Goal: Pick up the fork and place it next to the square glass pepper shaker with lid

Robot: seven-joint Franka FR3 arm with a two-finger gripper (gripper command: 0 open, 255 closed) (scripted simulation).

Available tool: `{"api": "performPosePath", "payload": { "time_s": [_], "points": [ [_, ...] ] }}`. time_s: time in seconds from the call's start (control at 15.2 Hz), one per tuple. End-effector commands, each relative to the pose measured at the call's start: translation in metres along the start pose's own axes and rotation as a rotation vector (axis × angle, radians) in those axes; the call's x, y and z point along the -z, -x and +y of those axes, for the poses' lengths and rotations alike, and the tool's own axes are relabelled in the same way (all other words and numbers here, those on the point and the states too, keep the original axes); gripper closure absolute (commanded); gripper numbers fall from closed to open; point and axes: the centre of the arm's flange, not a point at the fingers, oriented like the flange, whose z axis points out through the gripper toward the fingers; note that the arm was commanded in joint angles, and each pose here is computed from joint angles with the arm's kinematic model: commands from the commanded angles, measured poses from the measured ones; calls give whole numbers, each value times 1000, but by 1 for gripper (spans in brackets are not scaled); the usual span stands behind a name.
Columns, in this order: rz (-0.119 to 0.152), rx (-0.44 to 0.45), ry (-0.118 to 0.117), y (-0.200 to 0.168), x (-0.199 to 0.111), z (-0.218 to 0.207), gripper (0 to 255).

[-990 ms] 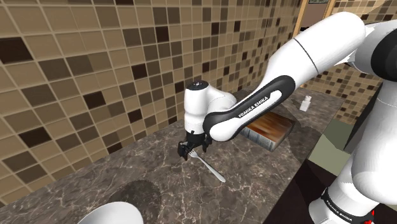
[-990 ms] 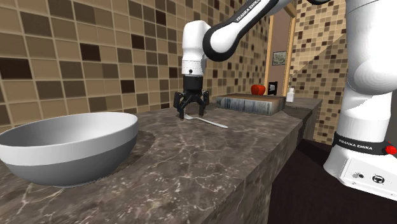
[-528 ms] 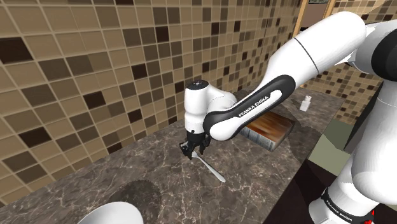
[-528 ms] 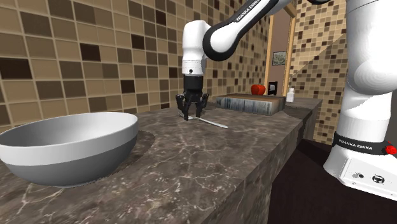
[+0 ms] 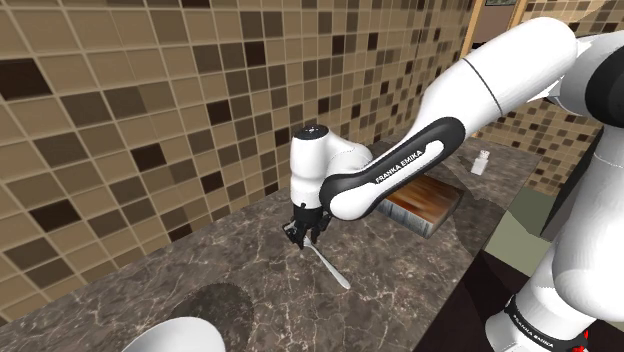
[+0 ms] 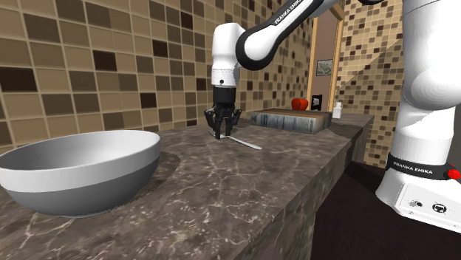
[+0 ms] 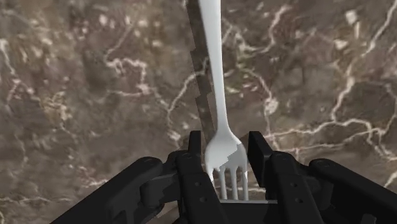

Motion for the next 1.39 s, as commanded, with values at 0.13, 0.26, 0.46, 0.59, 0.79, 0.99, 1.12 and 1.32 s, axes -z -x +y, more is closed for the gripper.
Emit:
{"api": "performPosePath", "payload": {
  "time_s": [0.13,0.26,0.46,0.59,0.79,0.99,1.12,1.32],
  "points": [
    [-7,5,-1,1,11,-3,255],
    [-7,5,-1,0,22,-3,255],
    [-7,5,-1,-1,38,-3,255],
    [-7,5,-1,-2,48,-3,255],
    [-7,5,-1,-3,64,-3,255],
    [-7,5,-1,-4,80,-4,255],
    [-7,5,-1,-5,90,-4,255],
    [-7,5,-1,-6,106,-4,255]
  ]
}}
